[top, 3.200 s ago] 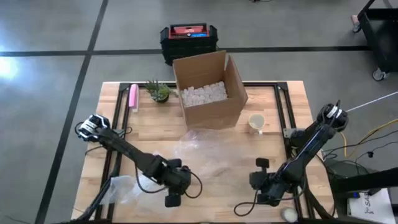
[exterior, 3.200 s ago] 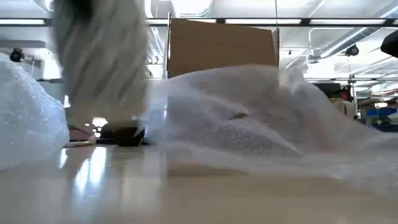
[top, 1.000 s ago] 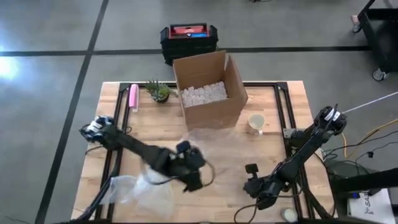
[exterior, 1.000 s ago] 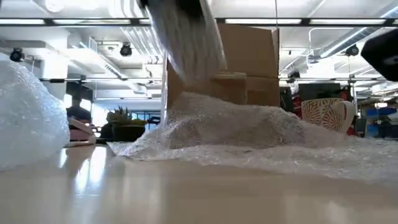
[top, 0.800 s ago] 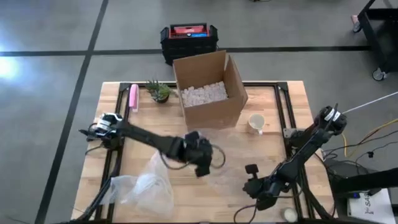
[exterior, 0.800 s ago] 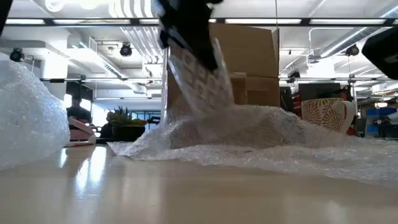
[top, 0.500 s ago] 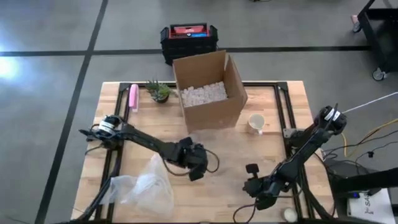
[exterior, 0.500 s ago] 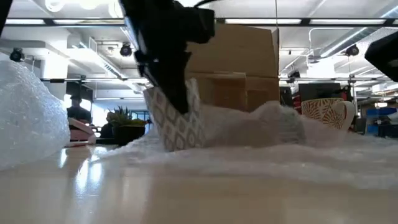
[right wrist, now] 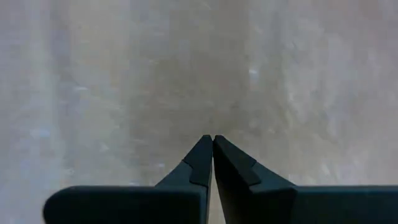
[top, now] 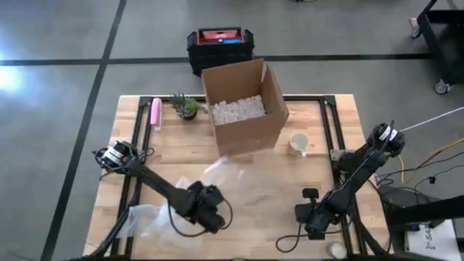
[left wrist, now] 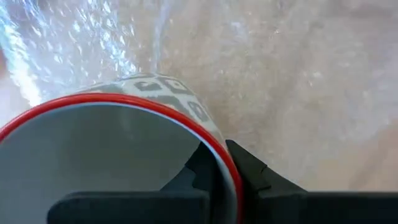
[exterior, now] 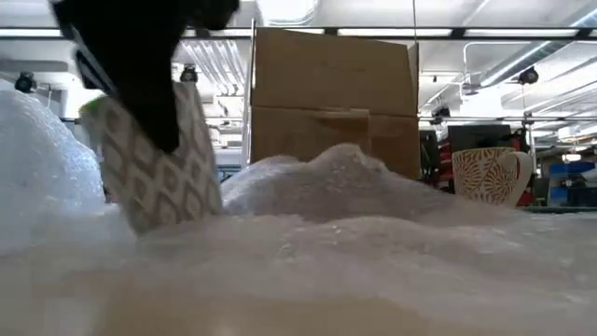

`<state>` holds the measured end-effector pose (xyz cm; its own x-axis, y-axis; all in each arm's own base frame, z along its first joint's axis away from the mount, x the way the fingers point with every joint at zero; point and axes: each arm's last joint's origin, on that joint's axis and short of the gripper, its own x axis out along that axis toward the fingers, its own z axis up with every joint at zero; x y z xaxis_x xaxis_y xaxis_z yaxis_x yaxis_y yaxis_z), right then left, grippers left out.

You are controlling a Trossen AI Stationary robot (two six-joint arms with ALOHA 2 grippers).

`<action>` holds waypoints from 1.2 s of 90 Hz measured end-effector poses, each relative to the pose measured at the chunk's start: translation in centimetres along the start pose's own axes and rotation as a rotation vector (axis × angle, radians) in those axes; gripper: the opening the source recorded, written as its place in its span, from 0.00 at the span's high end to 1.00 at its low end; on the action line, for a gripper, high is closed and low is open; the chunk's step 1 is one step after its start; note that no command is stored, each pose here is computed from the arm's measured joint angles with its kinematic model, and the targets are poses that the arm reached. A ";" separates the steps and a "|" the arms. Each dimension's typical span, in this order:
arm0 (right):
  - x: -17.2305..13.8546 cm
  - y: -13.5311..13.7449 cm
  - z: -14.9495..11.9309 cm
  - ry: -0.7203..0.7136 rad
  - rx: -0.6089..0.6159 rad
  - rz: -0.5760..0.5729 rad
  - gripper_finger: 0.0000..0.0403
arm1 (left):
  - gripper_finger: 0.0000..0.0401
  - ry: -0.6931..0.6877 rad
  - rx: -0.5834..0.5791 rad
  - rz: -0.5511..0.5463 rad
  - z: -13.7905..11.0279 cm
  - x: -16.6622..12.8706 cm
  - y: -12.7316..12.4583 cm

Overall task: Wrap mug
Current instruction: Wrap the gray mug with bubble wrap

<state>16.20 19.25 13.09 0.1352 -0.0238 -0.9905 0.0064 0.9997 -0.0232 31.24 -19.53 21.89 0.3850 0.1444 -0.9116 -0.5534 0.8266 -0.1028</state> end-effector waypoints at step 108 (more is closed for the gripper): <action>-6.0 0.8 0.8 -0.106 0.109 0.089 1.00 | 0.99 -0.057 0.577 -0.233 15.0 3.7 -3.6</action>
<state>16.17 20.19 19.10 0.2438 0.0586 -0.9680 0.0960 0.9918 0.0843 45.78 -13.79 24.83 0.4949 -0.0598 -0.8669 0.0321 0.9982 -0.0505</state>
